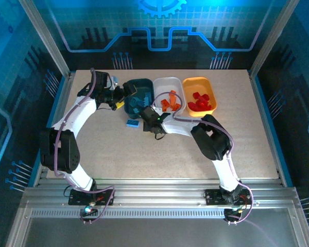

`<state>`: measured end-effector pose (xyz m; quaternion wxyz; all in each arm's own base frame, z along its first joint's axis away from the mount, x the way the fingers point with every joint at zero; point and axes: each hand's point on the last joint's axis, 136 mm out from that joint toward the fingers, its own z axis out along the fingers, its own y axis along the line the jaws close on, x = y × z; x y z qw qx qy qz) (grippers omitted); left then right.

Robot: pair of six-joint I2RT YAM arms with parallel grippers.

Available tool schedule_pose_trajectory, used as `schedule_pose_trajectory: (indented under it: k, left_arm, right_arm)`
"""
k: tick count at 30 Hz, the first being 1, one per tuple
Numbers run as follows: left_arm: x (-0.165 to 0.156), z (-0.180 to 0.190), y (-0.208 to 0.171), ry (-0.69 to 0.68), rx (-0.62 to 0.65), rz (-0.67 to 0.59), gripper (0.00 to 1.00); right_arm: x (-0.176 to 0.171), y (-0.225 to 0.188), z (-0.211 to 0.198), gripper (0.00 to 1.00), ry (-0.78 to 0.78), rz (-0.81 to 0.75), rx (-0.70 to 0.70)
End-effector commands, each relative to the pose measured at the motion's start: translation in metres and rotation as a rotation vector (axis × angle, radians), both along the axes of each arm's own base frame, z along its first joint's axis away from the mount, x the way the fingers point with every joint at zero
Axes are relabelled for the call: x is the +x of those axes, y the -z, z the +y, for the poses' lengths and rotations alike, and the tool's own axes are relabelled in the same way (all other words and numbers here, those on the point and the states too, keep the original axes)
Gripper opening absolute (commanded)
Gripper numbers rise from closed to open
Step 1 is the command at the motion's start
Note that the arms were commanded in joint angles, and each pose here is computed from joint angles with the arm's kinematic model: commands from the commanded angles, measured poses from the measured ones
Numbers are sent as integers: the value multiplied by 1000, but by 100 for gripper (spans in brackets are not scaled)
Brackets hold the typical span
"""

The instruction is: Sort the legos into containers by color

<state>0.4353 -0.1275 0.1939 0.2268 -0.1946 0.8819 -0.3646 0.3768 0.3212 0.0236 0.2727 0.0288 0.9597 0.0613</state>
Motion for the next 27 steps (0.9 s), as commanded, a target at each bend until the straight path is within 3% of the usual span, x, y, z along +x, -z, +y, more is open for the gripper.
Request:
schedule_pose_trajectory:
  k: [1,9,27]
  left_arm:
    - [-2,-2,3,8,-29,12,99]
    - [-2,-4,3,13,-37,13,99]
    - [-1,-5,2,16,-45,14,99]
  right_arm:
    - [1,-15,-16,65,34,-33,-6]
    - [13,-8,12,73,-177,10,-63]
    - [41,5,16,64,-139,-11,-85]
